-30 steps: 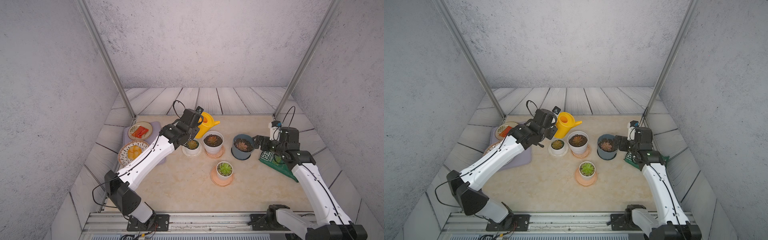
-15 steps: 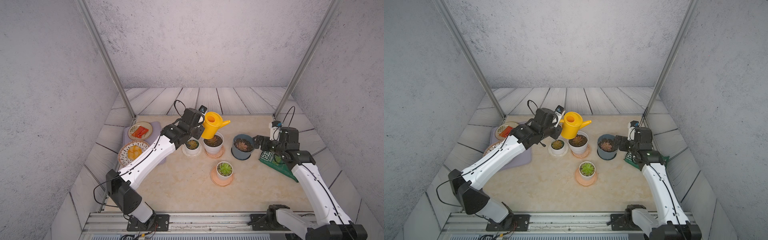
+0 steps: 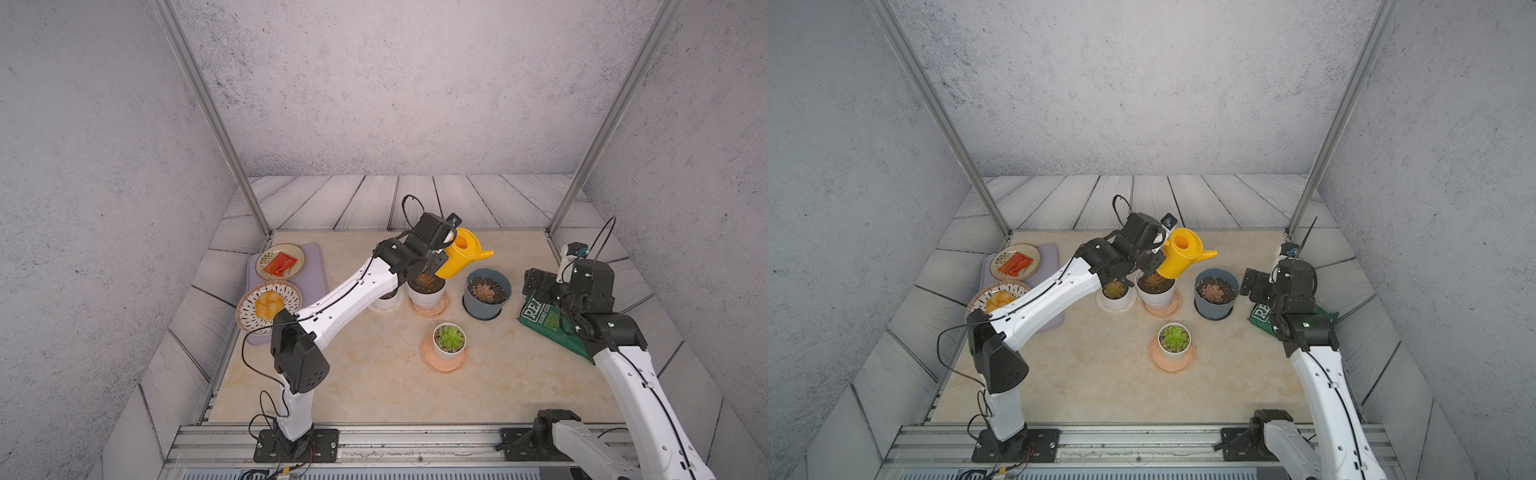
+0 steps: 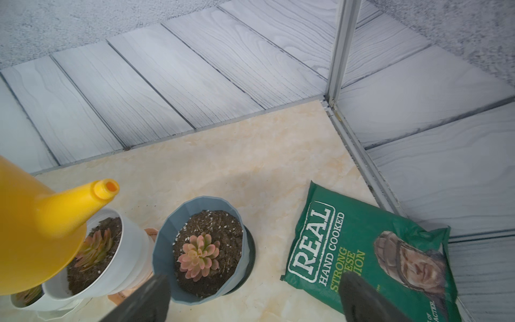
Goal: Water the succulent around the soil edge
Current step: Water the soil of the potted plant with water.
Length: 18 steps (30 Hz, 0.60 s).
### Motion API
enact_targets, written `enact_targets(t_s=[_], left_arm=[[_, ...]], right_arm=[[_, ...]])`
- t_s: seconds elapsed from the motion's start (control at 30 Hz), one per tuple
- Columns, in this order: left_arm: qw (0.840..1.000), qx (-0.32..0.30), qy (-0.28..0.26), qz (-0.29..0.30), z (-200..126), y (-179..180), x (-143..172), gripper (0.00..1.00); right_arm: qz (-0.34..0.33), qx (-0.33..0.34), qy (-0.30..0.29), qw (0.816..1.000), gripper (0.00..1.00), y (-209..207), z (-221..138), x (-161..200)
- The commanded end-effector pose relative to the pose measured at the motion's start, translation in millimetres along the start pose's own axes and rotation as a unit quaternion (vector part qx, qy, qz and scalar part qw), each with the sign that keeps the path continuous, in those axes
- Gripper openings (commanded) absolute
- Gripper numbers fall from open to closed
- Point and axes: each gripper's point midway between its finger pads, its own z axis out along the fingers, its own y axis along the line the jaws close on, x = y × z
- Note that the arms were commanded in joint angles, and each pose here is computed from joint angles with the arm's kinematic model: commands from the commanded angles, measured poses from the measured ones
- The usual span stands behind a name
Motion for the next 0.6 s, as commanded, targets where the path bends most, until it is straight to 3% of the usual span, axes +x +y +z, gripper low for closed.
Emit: enact_targets(t_s=[0.0,0.57], left_arm=[[0.998,-0.046,0.006,0.042,1.8,10.7,-9.7,0.0],[0.961,-0.1,0.027,0.257,40.5,-44.0,-22.6,0.0]], right_arm=[[0.014,0.054,-0.013,0.998,0.99,-19.7,-9.2,0.2],[0.038,0.096,-0.069,0.992,0.99,-39.1,-32.1,-8.7]])
